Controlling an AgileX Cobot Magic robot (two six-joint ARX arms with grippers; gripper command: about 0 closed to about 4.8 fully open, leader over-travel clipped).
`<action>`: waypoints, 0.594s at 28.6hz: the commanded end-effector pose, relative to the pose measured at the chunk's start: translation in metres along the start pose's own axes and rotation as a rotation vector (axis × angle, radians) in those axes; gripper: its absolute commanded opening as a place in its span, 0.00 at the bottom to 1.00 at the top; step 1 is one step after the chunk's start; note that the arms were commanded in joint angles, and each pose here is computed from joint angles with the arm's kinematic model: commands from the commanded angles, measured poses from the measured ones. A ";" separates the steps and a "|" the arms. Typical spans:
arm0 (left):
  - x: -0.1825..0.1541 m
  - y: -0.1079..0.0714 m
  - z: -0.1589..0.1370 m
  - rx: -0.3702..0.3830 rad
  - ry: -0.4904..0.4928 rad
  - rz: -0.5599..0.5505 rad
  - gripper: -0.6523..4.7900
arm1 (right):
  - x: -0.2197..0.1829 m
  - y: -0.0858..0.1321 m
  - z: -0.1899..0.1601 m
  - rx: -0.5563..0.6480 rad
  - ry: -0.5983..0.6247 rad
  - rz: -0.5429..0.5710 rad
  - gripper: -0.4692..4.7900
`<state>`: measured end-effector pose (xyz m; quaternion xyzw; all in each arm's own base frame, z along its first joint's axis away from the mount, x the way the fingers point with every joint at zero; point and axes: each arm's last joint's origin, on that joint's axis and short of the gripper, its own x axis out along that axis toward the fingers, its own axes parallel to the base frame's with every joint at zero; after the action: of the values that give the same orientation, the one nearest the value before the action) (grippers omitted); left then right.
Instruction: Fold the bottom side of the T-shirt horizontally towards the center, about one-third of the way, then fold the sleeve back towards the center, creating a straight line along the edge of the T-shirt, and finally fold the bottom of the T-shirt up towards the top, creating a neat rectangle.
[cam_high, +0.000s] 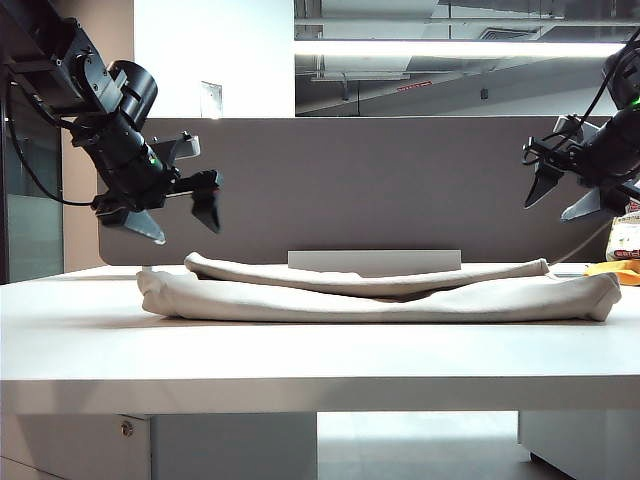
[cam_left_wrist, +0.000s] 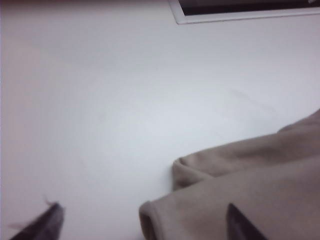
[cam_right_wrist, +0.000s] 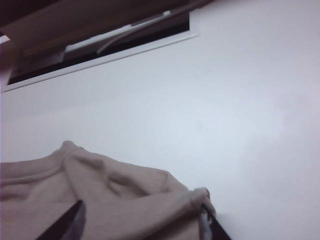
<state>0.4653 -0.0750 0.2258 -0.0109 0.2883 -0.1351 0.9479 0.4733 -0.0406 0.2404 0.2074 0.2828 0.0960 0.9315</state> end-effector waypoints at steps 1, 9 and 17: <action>-0.009 0.001 0.008 -0.068 0.041 0.011 0.94 | -0.002 0.004 0.002 -0.004 0.014 0.074 0.51; -0.020 -0.021 -0.002 -0.100 0.248 -0.248 0.25 | 0.001 0.015 -0.020 0.063 0.220 0.179 0.08; -0.020 -0.022 -0.031 -0.096 0.371 -0.246 0.15 | -0.006 0.019 -0.040 0.083 0.376 0.147 0.08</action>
<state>0.4311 -0.0905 0.2122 -0.0702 0.4584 -0.2331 0.8548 0.4495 -0.0125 0.2161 0.2527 0.4414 0.1843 0.8411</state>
